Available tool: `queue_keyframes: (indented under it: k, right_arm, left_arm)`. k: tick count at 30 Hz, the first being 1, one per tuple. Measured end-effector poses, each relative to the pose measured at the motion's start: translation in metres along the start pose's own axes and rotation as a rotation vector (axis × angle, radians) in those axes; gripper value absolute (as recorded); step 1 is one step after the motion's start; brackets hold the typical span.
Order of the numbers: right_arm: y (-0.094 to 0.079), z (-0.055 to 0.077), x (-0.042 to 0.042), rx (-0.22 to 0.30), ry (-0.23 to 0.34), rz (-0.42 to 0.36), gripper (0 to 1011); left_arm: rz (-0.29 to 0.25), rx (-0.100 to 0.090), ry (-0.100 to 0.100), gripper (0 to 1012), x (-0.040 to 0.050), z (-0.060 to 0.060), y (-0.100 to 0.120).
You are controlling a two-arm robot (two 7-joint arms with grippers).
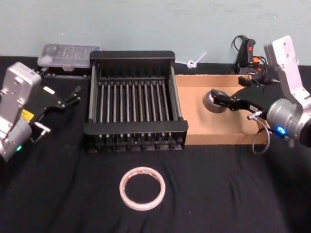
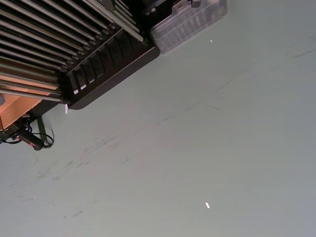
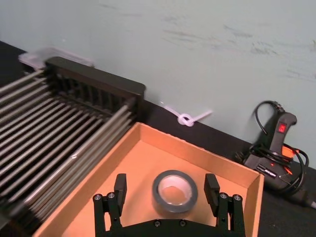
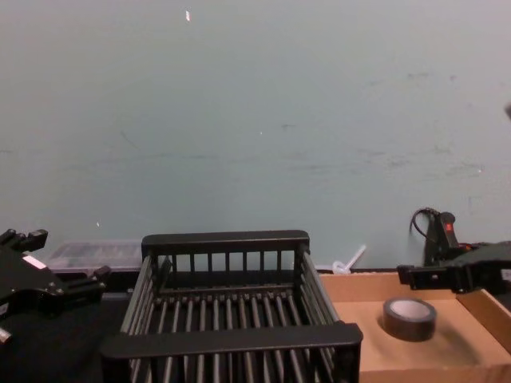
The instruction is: Pick up the white tape and place it into the black box , Pick up the silver tape and place it into the brown box.
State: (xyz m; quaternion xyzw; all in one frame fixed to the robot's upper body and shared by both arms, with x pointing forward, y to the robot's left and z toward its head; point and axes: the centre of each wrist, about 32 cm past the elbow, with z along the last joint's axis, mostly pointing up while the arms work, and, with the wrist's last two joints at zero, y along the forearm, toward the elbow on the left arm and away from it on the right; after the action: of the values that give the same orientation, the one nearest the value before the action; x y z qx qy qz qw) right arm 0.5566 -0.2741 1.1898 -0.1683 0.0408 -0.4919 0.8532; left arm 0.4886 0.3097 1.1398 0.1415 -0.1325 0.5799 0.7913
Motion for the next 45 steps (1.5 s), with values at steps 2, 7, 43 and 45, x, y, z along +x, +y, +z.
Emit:
queue_keyframes:
  k: [2, 7, 43, 45]
  right_arm:
    - [-0.011, -0.002, -0.0012, 0.02, -0.012, 0.029, 1002]
    - [-0.029, -0.008, -0.0025, 0.054, -0.04, 0.085, 1002]
    - [-0.066, -0.065, -0.0446, 0.044, -0.113, 0.444, 1002]
    - [-0.061, -0.064, -0.0479, 0.042, -0.121, 0.463, 1002]
  left_arm:
    - [0.0, 0.0, 0.0, 1001, 0.0, 0.0, 0.0]
    - [0.0, 0.0, 0.0, 1001, 0.0, 0.0, 0.0]
    - [0.0, 0.0, 0.0, 1001, 0.0, 0.0, 0.0]
    - [0.0, 0.0, 0.0, 1001, 0.0, 0.0, 0.0]
